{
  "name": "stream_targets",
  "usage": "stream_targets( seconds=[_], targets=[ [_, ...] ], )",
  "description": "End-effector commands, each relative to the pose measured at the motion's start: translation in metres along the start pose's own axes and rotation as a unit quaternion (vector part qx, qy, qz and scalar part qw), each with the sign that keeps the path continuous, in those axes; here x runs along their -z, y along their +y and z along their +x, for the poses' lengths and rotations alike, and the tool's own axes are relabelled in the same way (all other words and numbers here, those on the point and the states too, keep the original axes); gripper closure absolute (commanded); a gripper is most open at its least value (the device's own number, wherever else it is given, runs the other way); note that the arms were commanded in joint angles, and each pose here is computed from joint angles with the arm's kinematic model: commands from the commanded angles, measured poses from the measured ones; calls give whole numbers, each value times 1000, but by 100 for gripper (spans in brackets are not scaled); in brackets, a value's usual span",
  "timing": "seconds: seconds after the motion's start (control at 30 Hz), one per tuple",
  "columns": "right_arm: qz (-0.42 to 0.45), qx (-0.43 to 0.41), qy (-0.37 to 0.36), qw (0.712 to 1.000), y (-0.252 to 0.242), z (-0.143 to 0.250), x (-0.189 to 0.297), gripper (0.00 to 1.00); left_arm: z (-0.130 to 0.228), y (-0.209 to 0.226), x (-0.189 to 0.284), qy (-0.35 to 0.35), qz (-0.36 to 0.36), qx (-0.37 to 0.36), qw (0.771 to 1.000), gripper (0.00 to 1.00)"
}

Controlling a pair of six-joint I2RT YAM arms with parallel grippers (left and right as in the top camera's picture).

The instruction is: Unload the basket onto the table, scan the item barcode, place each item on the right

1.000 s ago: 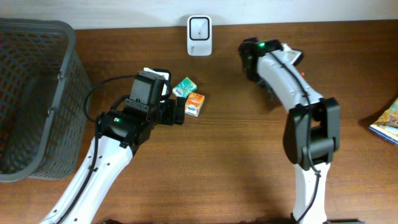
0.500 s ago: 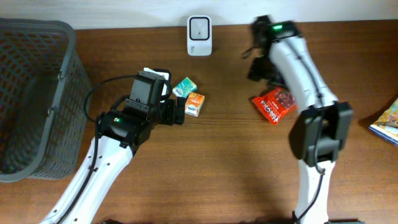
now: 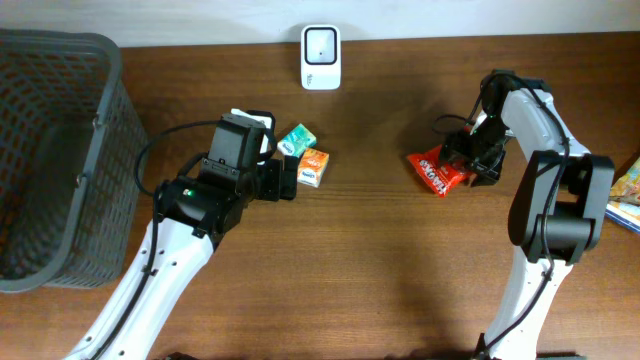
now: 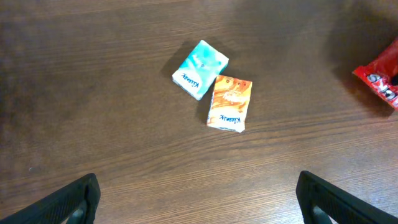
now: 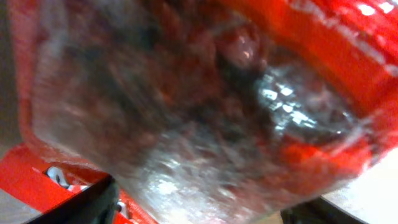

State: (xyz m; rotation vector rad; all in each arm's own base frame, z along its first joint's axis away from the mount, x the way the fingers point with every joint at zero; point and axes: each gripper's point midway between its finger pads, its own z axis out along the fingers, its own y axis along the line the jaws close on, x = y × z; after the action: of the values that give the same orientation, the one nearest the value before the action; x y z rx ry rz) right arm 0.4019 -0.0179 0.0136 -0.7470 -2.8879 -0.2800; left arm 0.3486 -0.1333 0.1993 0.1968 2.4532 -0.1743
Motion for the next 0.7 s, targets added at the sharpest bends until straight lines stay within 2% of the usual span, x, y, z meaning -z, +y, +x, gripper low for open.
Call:
stream_targets(
  seconds=[0.0, 0.03, 0.2, 0.27, 0.4, 0.47, 0.53, 0.6, 0.63, 0.67],
  targets=[
    [-11, 1, -34, 999, 5, -12, 8, 25, -1, -3, 1, -2, 7, 1, 1000, 1],
    [-14, 2, -40, 999, 6, -15, 8, 27, -1, -3, 1, -2, 7, 0, 1000, 1],
    [-21, 12, -59, 998, 16, -22, 8, 49, -1, -3, 1, -2, 7, 0, 1000, 1],
    [-26, 24, -62, 997, 27, -21, 6, 96, -1, -3, 1, -2, 7, 0, 1000, 1],
    [-35, 76, -75, 994, 65, -14, 18, 96, -1, -3, 1, -2, 7, 1, 1000, 1],
    [-61, 130, -107, 984, 107, -14, 45, 96, -1, -3, 1, -2, 7, 1, 1000, 1],
    [-125, 191, -163, 960, 172, -14, 85, 96, -1, -3, 1, -2, 7, 0, 1000, 1],
    [-214, 244, -232, 917, 243, -13, 123, 96, -1, -3, 1, -2, 7, 0, 1000, 1],
    [-271, 229, -261, 898, 279, -12, 140, 96, -1, -3, 1, -2, 7, 0, 1000, 1],
    [-295, 216, -272, 890, 295, -13, 146, 96, -2, -3, 2, -2, 7, 0, 1000, 1]
  ],
)
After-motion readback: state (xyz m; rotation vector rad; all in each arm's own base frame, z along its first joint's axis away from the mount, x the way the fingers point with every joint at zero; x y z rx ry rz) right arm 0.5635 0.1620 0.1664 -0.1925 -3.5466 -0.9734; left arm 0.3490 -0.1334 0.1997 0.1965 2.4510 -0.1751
